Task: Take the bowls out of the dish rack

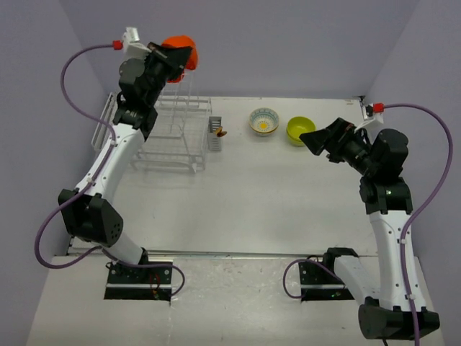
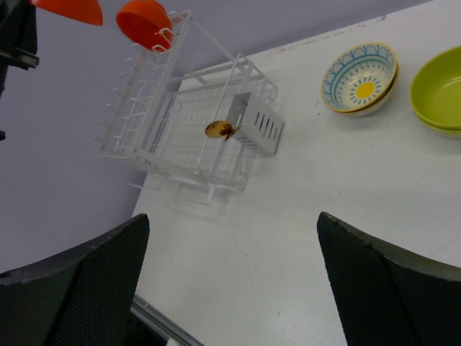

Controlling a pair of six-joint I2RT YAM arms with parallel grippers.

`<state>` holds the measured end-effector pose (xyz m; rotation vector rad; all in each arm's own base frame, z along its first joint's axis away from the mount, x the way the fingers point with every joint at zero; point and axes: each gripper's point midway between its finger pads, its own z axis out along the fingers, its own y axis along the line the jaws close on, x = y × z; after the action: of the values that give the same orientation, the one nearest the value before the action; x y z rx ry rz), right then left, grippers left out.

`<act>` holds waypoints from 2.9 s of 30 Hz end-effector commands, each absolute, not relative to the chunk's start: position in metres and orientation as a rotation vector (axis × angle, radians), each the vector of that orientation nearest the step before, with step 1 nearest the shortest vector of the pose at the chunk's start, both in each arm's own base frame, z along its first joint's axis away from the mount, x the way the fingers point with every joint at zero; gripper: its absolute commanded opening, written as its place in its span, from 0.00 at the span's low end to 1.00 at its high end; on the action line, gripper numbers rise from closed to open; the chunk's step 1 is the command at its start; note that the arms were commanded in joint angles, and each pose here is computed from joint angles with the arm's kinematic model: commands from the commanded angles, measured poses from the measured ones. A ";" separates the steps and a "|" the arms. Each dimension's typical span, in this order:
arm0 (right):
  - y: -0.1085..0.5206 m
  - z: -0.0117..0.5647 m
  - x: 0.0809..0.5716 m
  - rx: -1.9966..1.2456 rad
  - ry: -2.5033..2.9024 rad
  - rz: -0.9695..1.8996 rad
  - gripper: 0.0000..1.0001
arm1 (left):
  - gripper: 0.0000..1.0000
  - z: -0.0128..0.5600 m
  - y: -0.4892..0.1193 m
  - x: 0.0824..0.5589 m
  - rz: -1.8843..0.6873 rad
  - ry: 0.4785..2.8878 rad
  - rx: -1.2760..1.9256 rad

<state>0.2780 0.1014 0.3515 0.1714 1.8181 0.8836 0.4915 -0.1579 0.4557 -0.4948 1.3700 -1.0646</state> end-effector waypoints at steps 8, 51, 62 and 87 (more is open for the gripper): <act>0.068 0.385 0.307 0.276 1.829 0.656 0.99 | 0.00 0.399 -0.379 0.370 -0.896 1.498 0.788; 0.089 0.267 0.335 0.218 2.291 0.560 0.86 | 0.00 0.240 -0.441 0.235 -0.710 1.407 1.736; 0.122 0.214 0.334 0.080 2.507 0.490 0.69 | 0.00 0.255 -0.445 0.254 -0.595 1.364 1.790; 0.113 0.200 0.337 0.105 2.541 0.393 0.53 | 0.00 0.229 -0.433 0.266 -0.473 1.463 1.885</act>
<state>0.3320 0.1154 0.1917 0.0860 2.5683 0.4041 0.2600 -0.4343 0.2106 1.9092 1.4924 -0.4974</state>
